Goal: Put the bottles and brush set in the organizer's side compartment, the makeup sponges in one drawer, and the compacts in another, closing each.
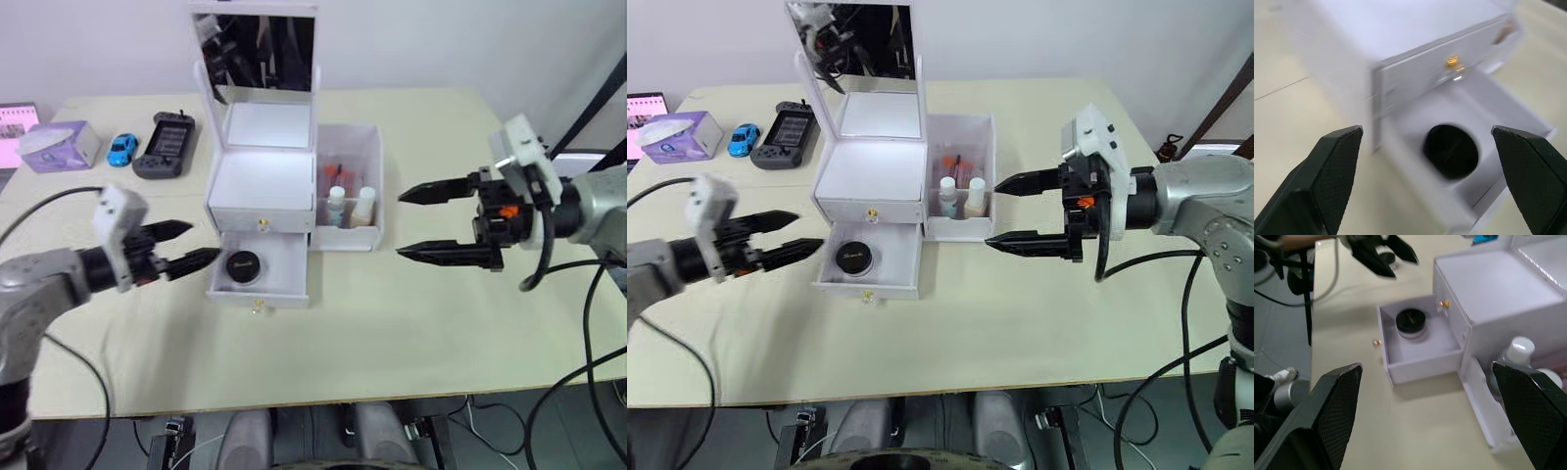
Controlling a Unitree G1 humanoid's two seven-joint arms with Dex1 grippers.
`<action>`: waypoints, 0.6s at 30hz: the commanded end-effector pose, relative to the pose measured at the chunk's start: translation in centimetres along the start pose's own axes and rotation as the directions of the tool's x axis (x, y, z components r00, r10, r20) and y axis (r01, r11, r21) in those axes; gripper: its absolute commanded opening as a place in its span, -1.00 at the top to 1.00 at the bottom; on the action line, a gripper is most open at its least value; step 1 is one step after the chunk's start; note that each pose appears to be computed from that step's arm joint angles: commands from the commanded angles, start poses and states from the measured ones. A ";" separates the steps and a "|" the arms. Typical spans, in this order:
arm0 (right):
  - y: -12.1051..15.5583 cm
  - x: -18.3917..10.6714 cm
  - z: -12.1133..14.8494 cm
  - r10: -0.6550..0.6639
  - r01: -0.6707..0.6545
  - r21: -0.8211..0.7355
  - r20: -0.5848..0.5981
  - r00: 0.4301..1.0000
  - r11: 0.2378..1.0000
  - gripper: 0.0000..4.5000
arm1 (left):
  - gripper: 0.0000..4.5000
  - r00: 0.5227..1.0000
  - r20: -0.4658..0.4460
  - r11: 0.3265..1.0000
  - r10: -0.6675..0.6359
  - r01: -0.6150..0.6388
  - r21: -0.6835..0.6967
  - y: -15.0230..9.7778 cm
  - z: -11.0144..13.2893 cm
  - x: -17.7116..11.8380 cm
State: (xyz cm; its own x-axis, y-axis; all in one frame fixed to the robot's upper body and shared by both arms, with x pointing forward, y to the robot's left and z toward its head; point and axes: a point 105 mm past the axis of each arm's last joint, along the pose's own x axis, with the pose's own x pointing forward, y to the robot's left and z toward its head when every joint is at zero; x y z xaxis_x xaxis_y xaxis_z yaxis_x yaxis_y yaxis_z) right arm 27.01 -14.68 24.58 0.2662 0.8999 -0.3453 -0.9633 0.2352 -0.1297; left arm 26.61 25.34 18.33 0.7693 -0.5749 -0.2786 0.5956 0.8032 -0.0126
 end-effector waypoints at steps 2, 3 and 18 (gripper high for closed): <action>-0.4 0.5 0.5 0.038 -0.037 -0.074 0.011 0.999 0.997 -1.00 | -0.97 0.972 0.031 0.973 0.232 -0.231 -0.031 3.3 -1.2 -4.7; -0.5 0.8 0.5 0.052 -0.051 -0.084 0.014 0.999 0.995 -1.00 | -0.97 0.967 0.023 0.966 0.254 -0.252 -0.058 3.3 -2.1 -5.9; -1.1 1.9 0.8 0.199 -0.194 -0.152 0.012 0.980 0.969 -1.00 | -0.97 0.707 -0.098 0.677 0.701 -0.702 -0.222 4.7 -12.0 -21.1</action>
State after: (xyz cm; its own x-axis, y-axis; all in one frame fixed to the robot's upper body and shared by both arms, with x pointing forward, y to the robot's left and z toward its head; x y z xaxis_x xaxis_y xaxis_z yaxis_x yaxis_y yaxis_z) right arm 28.73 -13.04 23.74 0.0740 0.9302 -0.3594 -0.9879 0.0192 -0.1538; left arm 11.42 42.31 11.92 0.9392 0.1158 -0.3234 -0.1452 0.9870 -0.0682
